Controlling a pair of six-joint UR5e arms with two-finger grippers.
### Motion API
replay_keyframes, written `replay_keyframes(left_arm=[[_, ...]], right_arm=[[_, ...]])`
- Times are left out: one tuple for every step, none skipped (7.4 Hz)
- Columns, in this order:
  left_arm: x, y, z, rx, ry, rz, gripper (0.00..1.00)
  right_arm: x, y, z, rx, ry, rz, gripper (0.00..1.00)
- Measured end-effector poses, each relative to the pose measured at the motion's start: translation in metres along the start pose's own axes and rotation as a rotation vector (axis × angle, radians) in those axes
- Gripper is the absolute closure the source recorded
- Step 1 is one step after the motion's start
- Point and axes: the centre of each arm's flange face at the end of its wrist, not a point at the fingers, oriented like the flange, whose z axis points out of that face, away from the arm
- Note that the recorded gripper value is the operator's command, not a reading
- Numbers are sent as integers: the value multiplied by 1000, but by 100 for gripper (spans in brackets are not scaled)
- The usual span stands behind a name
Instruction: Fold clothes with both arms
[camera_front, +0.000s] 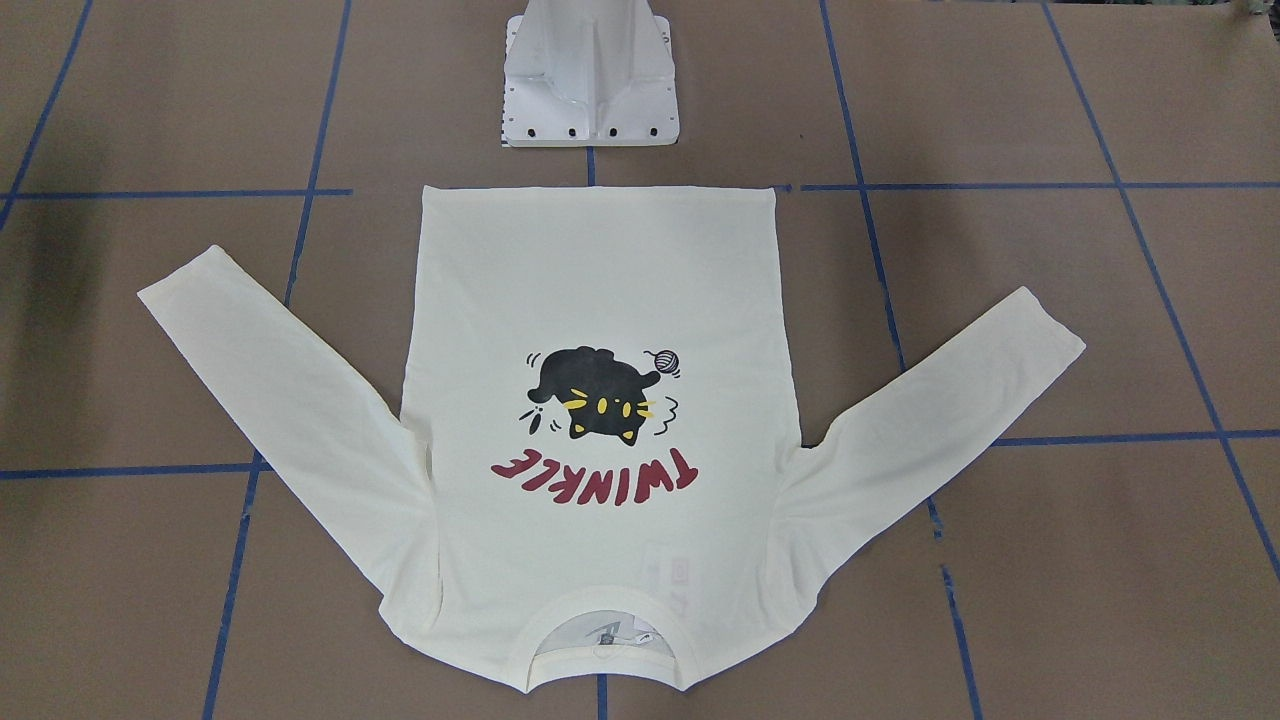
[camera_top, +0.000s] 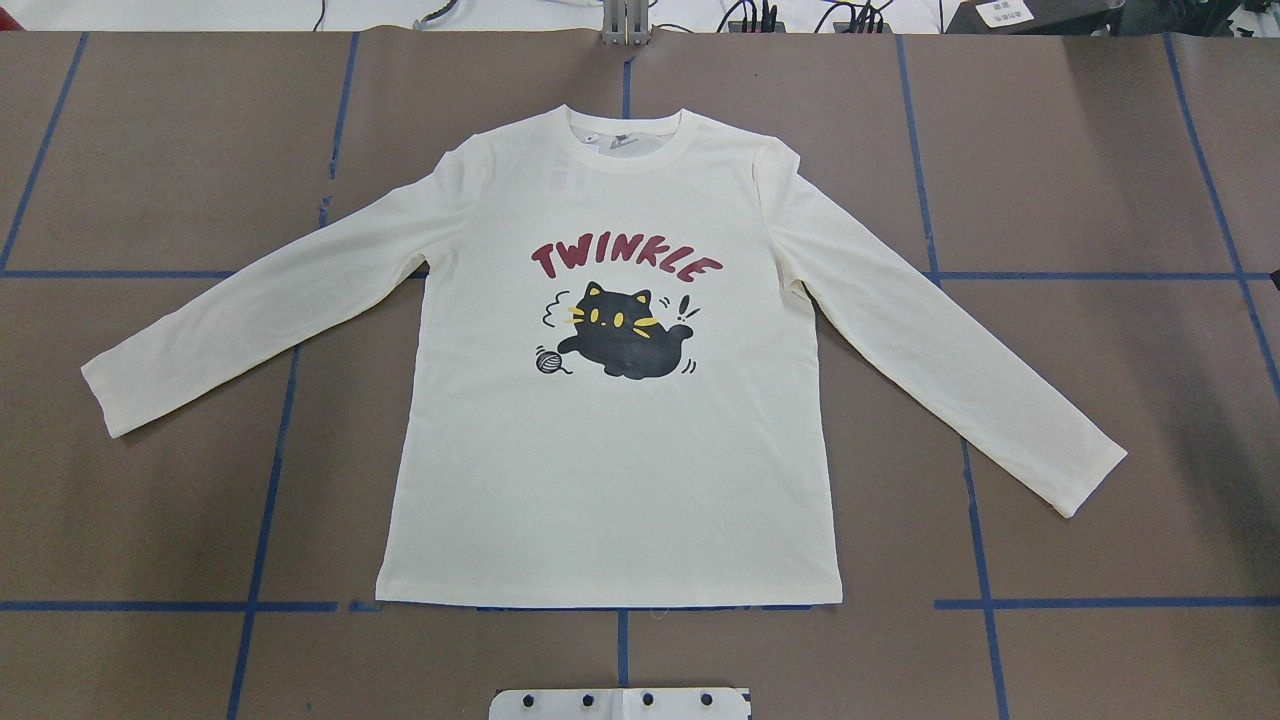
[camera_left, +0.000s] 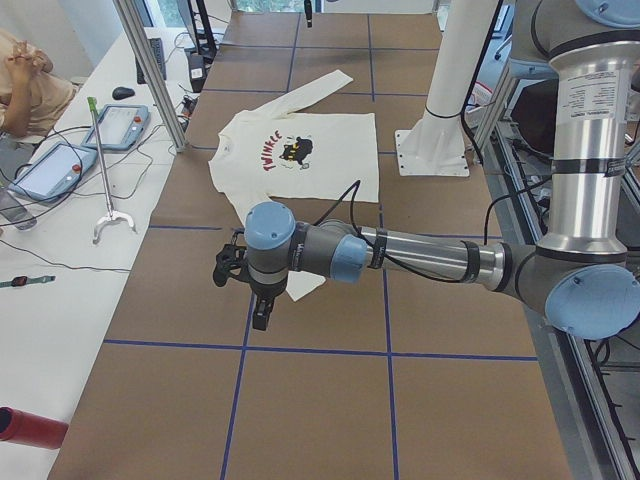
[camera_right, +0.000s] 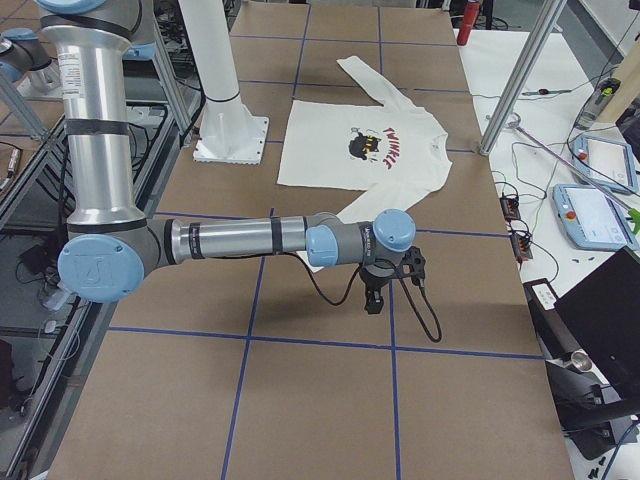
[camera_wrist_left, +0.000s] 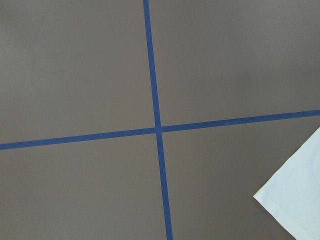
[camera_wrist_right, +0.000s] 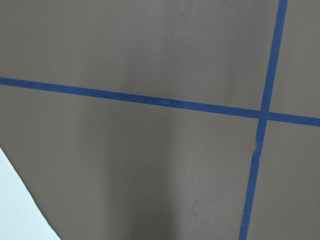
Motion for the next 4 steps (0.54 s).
replay_keyframes(left_arm=[[6, -1, 4, 0, 5, 19, 0], [11, -1, 9, -1, 10, 37, 0], [12, 1, 13, -4, 12, 41, 0], [12, 3, 15, -5, 14, 42, 0]], right_arm=[[3, 0, 0, 2, -1, 3, 0], [4, 0, 0, 3, -1, 0, 0], [5, 0, 0, 5, -1, -6, 0], [4, 1, -1, 7, -1, -11, 0]])
